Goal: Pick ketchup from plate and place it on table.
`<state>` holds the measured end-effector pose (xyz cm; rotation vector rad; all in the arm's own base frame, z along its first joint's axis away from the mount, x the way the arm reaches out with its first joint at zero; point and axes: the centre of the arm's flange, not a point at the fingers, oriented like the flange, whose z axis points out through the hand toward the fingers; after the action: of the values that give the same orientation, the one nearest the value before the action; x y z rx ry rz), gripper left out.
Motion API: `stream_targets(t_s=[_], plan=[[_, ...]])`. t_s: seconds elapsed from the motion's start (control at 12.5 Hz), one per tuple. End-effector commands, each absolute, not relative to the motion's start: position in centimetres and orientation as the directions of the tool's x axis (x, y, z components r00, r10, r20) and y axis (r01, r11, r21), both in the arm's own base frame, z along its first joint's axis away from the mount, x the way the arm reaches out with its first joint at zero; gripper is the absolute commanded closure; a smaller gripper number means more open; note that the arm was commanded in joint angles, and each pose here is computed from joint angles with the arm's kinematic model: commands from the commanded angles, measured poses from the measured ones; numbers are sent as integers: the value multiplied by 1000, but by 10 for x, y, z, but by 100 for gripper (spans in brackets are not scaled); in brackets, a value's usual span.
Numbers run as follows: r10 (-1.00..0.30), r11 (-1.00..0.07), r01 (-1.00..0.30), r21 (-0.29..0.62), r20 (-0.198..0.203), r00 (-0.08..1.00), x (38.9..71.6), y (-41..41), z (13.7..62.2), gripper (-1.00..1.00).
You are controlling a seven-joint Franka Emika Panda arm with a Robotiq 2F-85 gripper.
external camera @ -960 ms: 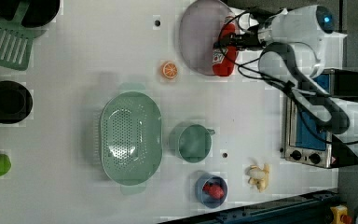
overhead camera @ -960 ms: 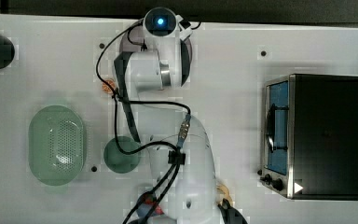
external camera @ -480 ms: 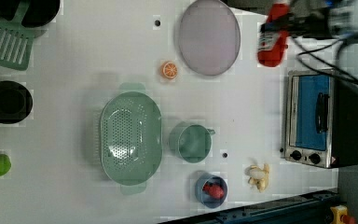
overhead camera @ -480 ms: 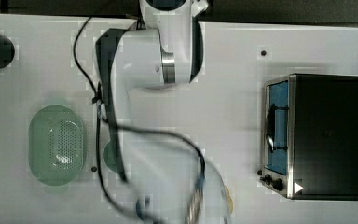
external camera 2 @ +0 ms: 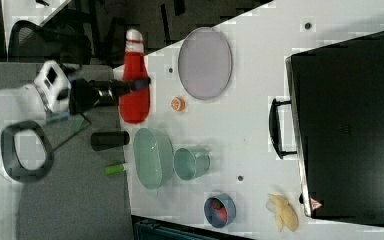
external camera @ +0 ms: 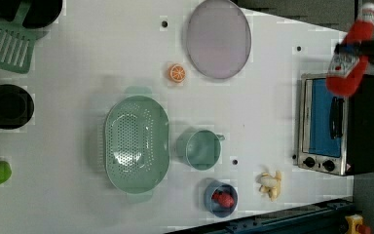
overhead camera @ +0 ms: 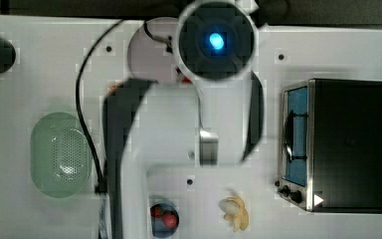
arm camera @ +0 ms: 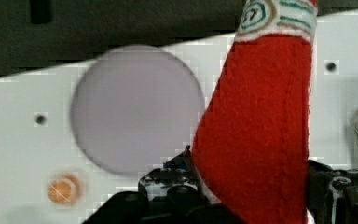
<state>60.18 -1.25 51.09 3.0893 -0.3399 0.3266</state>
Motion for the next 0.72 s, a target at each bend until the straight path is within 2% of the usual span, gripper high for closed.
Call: stream_targets(t_s=[0.08, 0.24, 0.56, 0.72], plan=[[-228, -973, -228, 30, 7, 974, 563, -31, 419, -18], [-243, -970, -242, 36, -5, 970, 542, -37, 401, -18], [-252, -967, -252, 26, 3, 968, 514, -40, 340, -18], [-250, -968, -249, 24, -16, 968, 502, -38, 305, -18]])
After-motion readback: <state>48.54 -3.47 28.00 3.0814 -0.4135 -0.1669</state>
